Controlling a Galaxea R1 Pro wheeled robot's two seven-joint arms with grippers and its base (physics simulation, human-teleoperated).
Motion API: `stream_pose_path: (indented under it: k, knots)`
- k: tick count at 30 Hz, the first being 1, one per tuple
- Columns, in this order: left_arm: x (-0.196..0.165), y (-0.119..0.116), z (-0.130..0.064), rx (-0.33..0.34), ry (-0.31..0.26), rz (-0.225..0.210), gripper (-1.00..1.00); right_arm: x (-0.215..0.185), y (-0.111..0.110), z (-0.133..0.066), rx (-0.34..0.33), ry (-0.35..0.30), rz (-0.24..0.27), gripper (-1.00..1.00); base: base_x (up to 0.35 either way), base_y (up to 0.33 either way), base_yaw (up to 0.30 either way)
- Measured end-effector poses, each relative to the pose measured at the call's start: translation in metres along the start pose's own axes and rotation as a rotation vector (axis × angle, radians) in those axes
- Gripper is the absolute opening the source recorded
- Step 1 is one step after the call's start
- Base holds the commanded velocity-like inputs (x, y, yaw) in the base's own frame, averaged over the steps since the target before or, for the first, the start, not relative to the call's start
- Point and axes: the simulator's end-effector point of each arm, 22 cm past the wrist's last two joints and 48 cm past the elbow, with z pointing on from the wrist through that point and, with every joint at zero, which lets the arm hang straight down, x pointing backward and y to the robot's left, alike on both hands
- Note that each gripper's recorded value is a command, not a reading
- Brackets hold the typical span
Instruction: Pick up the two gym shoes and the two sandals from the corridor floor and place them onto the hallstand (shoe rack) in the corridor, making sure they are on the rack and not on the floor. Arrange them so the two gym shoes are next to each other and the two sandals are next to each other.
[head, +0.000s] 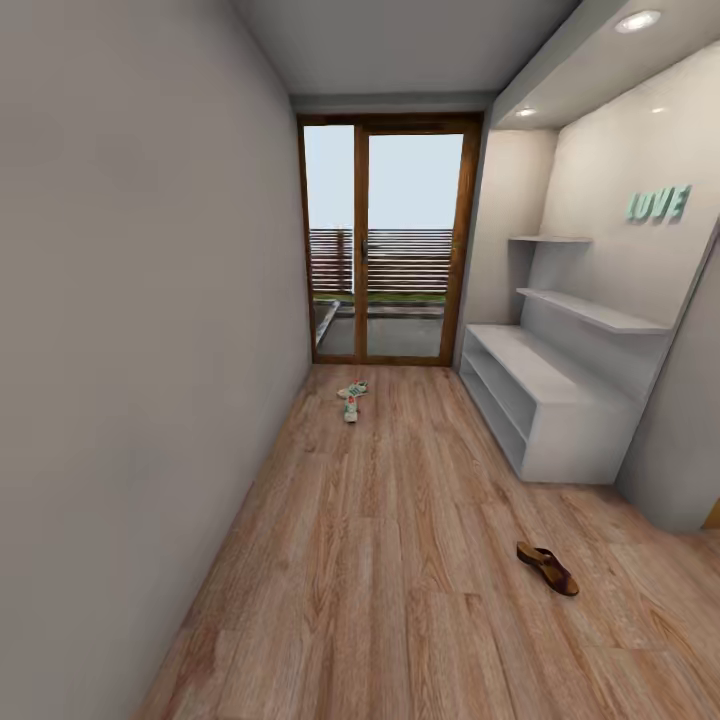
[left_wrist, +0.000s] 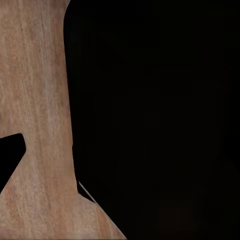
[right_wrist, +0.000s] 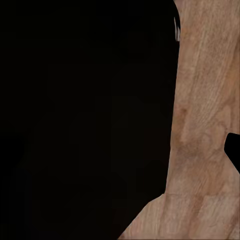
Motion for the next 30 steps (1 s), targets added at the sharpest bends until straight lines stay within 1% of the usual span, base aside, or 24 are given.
stream_pose_path:
  k: [2, 4, 7, 9, 12, 15, 18, 21, 30]
  knots:
    - [0.006, -0.007, 0.0, 0.007, 0.017, -0.003, 1.0, -0.014, 0.008, 0.0, -0.007, -0.023, -0.001, 1.0, 0.209, 0.0, 0.0]
    - [0.009, -0.007, 0.0, 0.008, 0.029, -0.002, 1.0, -0.028, 0.015, -0.001, -0.016, -0.044, -0.001, 1.0, 0.219, 0.0, 0.0]
    - [0.01, -0.007, 0.0, 0.007, 0.029, -0.001, 1.0, -0.027, 0.016, -0.001, -0.017, -0.04, -0.001, 1.0, 0.263, 0.0, 0.0]
    - [0.005, -0.006, 0.0, 0.006, 0.019, 0.0, 1.0, -0.033, 0.017, -0.001, -0.019, -0.048, 0.0, 1.0, 0.305, 0.0, 0.0]
    - [-0.008, -0.003, 0.0, 0.002, -0.006, 0.001, 1.0, -0.047, 0.019, -0.002, -0.021, -0.072, 0.001, 1.0, 0.322, 0.0, 0.0]
    - [-0.03, 0.002, -0.001, -0.006, -0.043, 0.0, 1.0, -0.058, 0.017, -0.003, -0.019, -0.094, 0.003, 1.0, 0.331, 0.0, 0.0]
    - [-0.052, 0.01, -0.002, -0.019, -0.079, -0.003, 1.0, -0.071, 0.013, -0.004, -0.013, -0.126, 0.003, 1.0, 0.336, 0.0, 0.0]
    - [-0.074, 0.012, -0.004, -0.021, -0.114, -0.003, 1.0, -0.082, 0.008, -0.006, -0.007, -0.159, 0.002, 1.0, 0.337, 0.0, 0.0]
    - [-0.14, 0.009, -0.014, -0.011, -0.223, -0.002, 1.0, -0.118, -0.03, -0.013, 0.042, -0.261, 0.008, 1.0, 0.338, 0.0, 0.0]
